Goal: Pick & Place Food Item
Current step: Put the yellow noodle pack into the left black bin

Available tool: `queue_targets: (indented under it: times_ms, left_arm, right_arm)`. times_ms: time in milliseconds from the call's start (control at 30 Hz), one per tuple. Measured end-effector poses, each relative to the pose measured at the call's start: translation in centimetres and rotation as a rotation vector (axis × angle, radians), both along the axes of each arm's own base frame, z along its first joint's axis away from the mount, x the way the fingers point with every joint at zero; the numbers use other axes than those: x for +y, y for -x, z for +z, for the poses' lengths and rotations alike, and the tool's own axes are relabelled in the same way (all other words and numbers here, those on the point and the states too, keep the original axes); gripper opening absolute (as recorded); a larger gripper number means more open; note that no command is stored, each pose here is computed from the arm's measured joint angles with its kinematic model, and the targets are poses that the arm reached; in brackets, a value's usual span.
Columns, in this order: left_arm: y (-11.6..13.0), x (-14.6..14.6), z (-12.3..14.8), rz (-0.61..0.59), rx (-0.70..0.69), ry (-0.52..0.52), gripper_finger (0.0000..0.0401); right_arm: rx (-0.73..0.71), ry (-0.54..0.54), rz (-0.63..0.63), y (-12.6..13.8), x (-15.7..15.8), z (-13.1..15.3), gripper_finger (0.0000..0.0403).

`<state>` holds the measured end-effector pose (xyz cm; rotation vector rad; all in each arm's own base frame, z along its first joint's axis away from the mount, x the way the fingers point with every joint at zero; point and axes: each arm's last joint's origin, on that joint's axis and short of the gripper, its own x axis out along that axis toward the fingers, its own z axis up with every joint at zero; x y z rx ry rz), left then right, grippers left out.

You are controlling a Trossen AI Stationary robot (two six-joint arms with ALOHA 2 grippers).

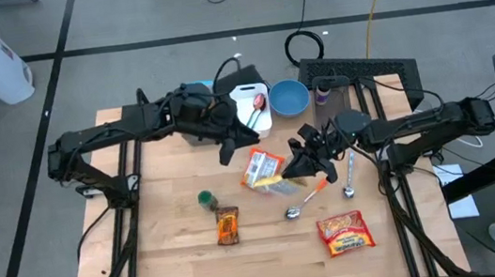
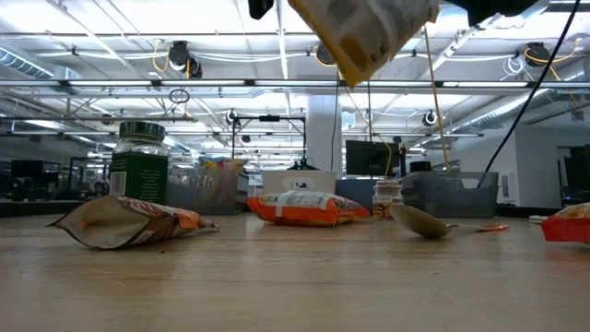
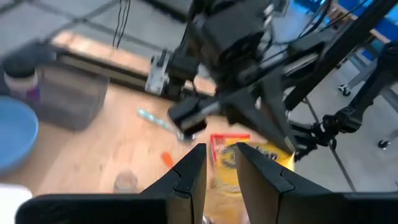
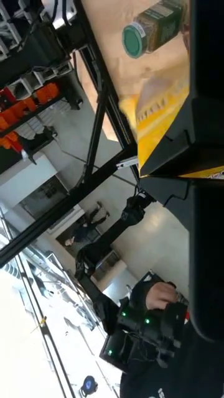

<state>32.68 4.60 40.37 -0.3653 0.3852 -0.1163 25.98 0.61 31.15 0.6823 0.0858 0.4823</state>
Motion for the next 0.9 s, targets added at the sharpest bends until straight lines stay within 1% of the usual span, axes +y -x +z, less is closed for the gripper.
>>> queue_targets:
  times_ms: [133,233,333,433,533,633,767,800,900]
  left_arm:
    - [-0.1,0.8,0.5,0.023,-0.053,-0.012,0.01]
    - [0.0,1.3,0.5,0.04,-0.059,-0.012,0.0124]
    - [0.0,1.4,0.5,0.042,-0.053,0.018,0.0164]
    - [0.1,1.4,0.4,0.008,-0.038,0.067,0.0215]
    - [0.0,0.9,0.3,-0.024,-0.031,0.087,0.0264]
    - [-0.4,0.2,-0.1,-0.046,-0.002,0.097,0.0299]
    - [-1.2,-0.5,-1.6,-0.046,0.085,0.101,0.032]
    - [-1.5,-0.6,-2.2,-0.048,0.116,0.106,0.032]
    - [-2.4,-1.1,-3.0,-0.077,0.135,0.116,0.0317]
  right_arm:
    - [-0.001,0.003,0.003,0.0,-0.1,0.0,0.0]
    - [-0.002,0.004,0.018,0.0,-0.1,0.0,0.0]
    - [-0.001,0.005,0.014,0.0,-0.3,0.0,0.0]
    - [-0.008,0.003,-0.007,0.0,-0.9,0.1,0.0]
    - [-0.015,-0.013,0.002,0.1,-1.5,0.3,0.0]
    - [-0.008,-0.019,0.014,0.2,-2.1,0.3,0.0]
    - [-0.007,-0.03,0.006,0.3,-2.8,0.4,0.0]
    - [-0.006,-0.034,0.007,0.3,-2.9,0.4,0.0]
    - [-0.005,-0.035,0.005,0.3,-3.2,0.4,0.0]
